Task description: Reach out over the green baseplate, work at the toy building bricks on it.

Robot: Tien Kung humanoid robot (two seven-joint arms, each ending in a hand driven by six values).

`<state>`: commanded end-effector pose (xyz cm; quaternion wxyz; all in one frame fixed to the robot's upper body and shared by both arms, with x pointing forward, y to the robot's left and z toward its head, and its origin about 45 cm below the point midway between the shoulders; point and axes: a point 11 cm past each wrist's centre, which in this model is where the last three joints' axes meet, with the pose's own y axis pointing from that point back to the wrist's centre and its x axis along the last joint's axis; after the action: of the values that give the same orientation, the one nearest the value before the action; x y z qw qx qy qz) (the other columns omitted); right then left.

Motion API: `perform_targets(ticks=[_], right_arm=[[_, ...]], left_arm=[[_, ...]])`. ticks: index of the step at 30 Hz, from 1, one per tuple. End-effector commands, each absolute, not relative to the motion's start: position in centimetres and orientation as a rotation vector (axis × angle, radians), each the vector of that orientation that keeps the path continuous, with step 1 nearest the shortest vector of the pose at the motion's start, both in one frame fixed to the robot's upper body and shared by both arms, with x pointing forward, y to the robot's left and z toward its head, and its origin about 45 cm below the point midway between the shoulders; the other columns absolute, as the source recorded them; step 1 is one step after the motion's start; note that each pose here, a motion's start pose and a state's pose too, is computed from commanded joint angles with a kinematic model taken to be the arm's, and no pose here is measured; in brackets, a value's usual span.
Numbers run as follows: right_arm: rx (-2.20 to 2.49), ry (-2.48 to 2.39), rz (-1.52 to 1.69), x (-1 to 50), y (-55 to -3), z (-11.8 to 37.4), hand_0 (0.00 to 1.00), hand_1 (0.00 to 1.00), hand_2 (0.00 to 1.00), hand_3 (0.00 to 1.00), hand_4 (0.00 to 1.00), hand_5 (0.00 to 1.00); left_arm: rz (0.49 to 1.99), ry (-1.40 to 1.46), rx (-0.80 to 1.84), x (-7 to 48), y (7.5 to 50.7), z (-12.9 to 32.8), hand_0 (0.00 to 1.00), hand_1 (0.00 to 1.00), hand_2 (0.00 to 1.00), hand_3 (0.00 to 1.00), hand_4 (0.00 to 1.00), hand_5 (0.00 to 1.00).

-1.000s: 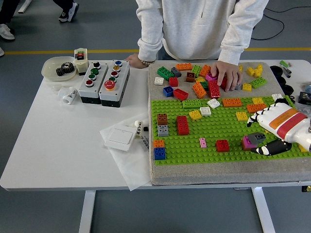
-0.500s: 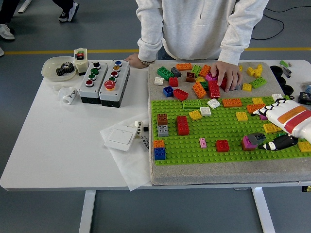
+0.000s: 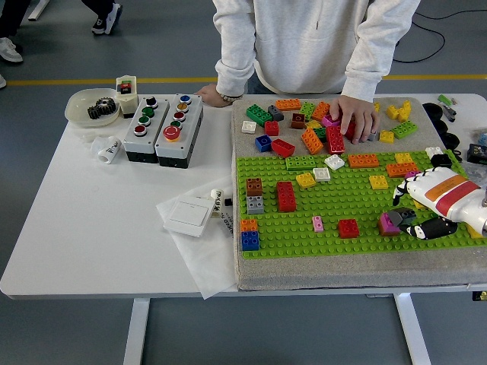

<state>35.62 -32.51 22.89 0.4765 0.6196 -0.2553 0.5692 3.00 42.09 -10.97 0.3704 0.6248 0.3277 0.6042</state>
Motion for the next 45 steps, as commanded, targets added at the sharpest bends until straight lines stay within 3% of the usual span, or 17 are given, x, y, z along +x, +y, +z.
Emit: perform_targets(ticks=[28,45], right_arm=[[1.538,-0.630,1.388,35.54,-32.32,22.83,0.573,0.503,0.545,0.493,0.711,0.273],[1.544,-0.630,1.380,35.64,-31.95,22.81,0.561,0.501,0.542,0.492,0.708,0.284]], left_arm=[[1.545,0.828,1.604,3.50,42.17,-10.89,0.719,0.732,0.779,0.612,0.650,0.634],[1.543,0.826,1.604,3.61,42.18,-10.87,0.719,0.731,0.778,0.610,0.649,0.633]])
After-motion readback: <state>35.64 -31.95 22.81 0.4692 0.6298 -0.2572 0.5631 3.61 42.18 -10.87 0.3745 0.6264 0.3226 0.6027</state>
